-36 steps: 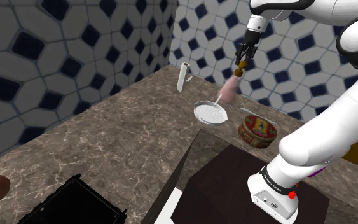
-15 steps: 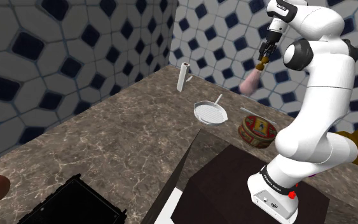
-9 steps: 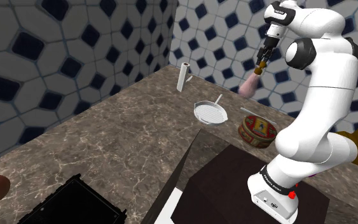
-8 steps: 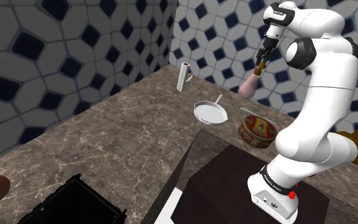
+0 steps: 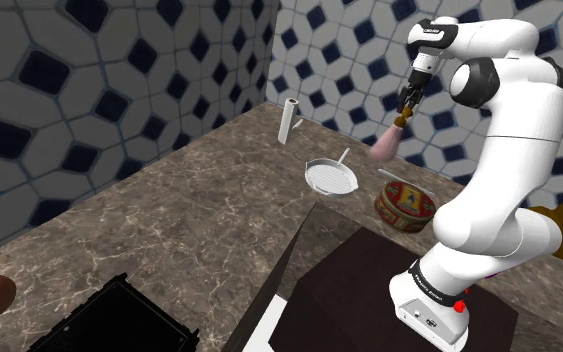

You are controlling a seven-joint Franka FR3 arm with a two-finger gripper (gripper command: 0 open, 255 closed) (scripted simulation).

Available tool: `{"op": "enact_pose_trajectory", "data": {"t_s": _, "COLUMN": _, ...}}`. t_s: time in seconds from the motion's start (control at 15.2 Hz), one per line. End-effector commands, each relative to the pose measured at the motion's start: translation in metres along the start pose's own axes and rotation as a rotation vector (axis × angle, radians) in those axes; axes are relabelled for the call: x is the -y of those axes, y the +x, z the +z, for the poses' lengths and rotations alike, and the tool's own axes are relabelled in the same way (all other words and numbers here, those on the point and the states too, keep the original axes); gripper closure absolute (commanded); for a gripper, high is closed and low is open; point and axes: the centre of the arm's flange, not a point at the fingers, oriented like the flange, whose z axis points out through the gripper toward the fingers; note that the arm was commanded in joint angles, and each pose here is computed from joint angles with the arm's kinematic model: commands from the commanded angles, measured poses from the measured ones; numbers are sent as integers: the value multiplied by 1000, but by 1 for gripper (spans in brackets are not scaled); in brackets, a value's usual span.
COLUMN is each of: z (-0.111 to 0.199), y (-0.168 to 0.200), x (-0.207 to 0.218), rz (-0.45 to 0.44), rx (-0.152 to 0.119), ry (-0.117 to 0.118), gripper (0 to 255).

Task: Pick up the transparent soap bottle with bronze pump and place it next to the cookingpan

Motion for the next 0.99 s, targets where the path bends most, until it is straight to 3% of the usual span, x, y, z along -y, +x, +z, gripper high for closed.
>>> {"op": "enact_pose_trajectory", "data": {"t_s": 0.0, "z": 9, "y": 1, "x": 0, "rz": 0, "rx": -1, "ry": -1, "gripper": 255}}
{"op": "enact_pose_trajectory", "data": {"t_s": 0.46, "z": 9, "y": 1, "x": 0, "rz": 0, "rx": -1, "ry": -1, "gripper": 255}}
{"op": "enact_pose_trajectory", "data": {"t_s": 0.53, "z": 9, "y": 1, "x": 0, "rz": 0, "rx": -1, "ry": -1, "gripper": 0}}
{"op": "enact_pose_trajectory", "data": {"t_s": 0.86, "z": 9, "y": 1, "x": 0, "rz": 0, "rx": -1, "ry": -1, "gripper": 0}}
{"op": "enact_pose_trajectory", "data": {"t_s": 0.92, "z": -5, "y": 1, "x": 0, "rz": 0, "rx": -1, "ry": -1, "gripper": 0}}
